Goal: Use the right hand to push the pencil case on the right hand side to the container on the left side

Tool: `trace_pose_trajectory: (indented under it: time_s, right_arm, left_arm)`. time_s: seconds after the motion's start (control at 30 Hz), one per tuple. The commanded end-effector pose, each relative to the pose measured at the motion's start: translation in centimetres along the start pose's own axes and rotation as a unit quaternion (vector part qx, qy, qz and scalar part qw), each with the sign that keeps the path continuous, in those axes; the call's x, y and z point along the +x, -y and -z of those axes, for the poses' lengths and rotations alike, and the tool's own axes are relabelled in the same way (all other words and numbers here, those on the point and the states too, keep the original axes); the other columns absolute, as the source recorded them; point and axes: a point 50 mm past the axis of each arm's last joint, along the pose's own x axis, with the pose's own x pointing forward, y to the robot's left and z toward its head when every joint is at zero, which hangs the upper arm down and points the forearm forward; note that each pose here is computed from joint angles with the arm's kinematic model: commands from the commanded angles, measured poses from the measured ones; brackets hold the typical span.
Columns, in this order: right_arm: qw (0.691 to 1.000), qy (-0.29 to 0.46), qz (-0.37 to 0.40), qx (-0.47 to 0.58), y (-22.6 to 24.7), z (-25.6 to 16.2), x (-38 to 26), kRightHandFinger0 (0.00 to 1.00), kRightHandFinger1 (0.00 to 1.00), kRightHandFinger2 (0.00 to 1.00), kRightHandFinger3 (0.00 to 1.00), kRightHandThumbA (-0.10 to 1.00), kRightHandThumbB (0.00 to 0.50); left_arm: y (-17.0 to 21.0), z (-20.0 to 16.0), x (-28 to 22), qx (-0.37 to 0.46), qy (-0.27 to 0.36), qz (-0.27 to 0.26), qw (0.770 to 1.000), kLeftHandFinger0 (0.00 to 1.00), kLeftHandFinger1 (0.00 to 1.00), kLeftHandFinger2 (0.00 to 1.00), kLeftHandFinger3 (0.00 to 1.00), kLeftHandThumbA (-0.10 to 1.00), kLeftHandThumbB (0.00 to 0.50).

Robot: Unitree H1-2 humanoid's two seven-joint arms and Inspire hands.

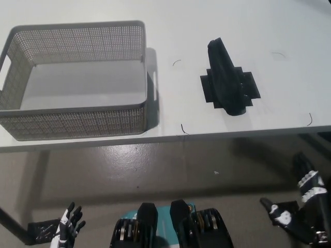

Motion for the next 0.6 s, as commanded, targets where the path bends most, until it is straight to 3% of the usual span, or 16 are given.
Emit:
trace_pose_trajectory:
  time_s: [0.0, 0.23, 0.33, 0.57]
  right_arm:
    - [0.997, 0.082, 0.013, 0.007, 1.8, -3.2, 1.4, 1.0, 1.0, 1.0, 1.0, 1.0, 0.234]
    - [0.993, 0.114, 0.016, 0.002, 4.0, -4.9, 5.6, 1.0, 1.0, 1.0, 1.0, 1.0, 0.284]
    - [0.992, 0.121, 0.026, 0.01, 4.6, -5.7, 8.9, 1.0, 1.0, 1.0, 1.0, 1.0, 0.342]
    - [0.992, 0.122, 0.02, 0.005, 5.5, -7.3, 14.7, 1.0, 1.0, 1.0, 1.0, 1.0, 0.326]
  left_arm:
    - [-0.4, -1.2, 0.0, -0.003, 0.043, 0.005, 0.999, 1.0, 1.0, 1.0, 1.0, 1.0, 0.21]
    - [-0.4, -1.1, 0.1, -0.001, 0.041, 0.005, 0.999, 1.0, 1.0, 1.0, 1.0, 1.0, 0.211]
    - [-0.5, -1.2, 0.1, 0.003, 0.044, 0.005, 0.999, 1.0, 1.0, 1.0, 1.0, 1.0, 0.204]
    - [-0.5, -1.4, 0.3, -0.008, 0.049, 0.005, 0.999, 1.0, 1.0, 1.0, 1.0, 1.0, 0.208]
